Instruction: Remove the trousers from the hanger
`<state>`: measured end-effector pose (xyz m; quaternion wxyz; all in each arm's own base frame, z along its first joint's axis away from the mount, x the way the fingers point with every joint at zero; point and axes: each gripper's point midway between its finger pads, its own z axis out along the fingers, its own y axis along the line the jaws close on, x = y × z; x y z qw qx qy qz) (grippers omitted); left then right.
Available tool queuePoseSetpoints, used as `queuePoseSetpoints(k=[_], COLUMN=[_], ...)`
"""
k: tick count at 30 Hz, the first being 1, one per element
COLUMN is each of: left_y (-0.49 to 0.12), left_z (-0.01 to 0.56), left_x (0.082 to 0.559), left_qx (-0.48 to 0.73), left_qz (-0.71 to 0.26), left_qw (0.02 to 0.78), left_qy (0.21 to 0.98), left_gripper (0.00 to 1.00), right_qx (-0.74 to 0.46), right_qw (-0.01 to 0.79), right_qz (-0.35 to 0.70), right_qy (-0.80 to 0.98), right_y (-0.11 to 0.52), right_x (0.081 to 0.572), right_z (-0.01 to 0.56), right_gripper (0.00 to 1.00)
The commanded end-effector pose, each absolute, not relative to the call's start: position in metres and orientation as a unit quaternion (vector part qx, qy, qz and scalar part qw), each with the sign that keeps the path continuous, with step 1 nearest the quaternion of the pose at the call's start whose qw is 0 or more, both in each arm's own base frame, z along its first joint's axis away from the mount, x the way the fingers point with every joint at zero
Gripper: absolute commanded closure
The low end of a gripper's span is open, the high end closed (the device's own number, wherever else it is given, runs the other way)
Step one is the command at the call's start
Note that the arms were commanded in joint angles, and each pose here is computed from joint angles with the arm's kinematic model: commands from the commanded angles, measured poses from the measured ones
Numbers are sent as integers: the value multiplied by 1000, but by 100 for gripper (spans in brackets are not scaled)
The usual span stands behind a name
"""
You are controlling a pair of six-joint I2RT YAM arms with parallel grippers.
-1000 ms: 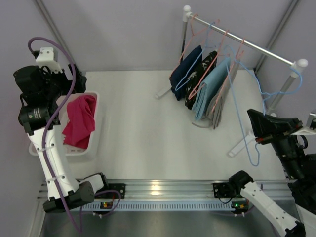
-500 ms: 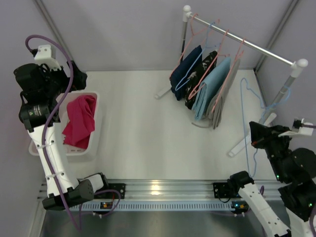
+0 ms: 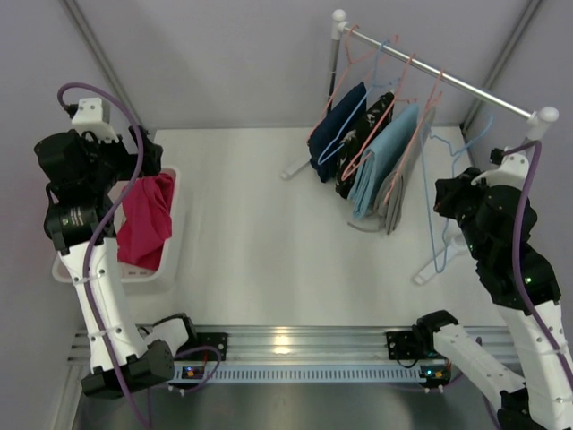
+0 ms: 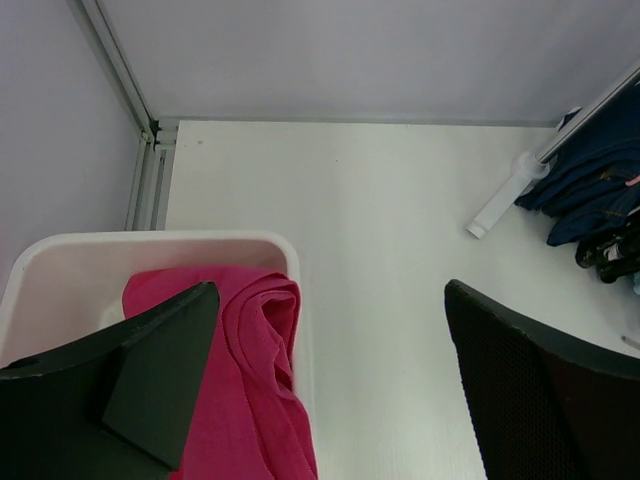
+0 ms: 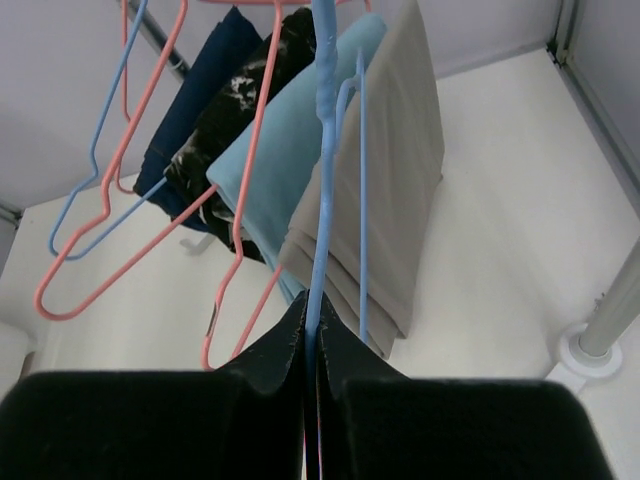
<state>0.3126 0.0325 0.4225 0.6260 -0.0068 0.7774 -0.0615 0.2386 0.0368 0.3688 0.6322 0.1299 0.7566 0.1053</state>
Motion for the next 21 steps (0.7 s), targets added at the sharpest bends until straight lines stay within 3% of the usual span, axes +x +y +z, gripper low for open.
queuePoseSetpoints(k=[1, 10, 21], left_y=[31, 25, 23], left_z=[435, 425, 426], left_x=[311, 316, 304], left_qx=[24, 13, 19], left_qz=[-45, -76, -64], left_qw=[658, 653, 658], left_qy=[751, 753, 750], left_gripper=[1, 1, 1], right_qx=[154, 159, 152], right_qw=[691, 715, 683], right_qz=[95, 19, -26], right_qy=[700, 681, 714], right_y=[20, -4, 1], right_x=[238, 244, 295], right_z=[423, 455, 434], right_gripper=[100, 100, 100])
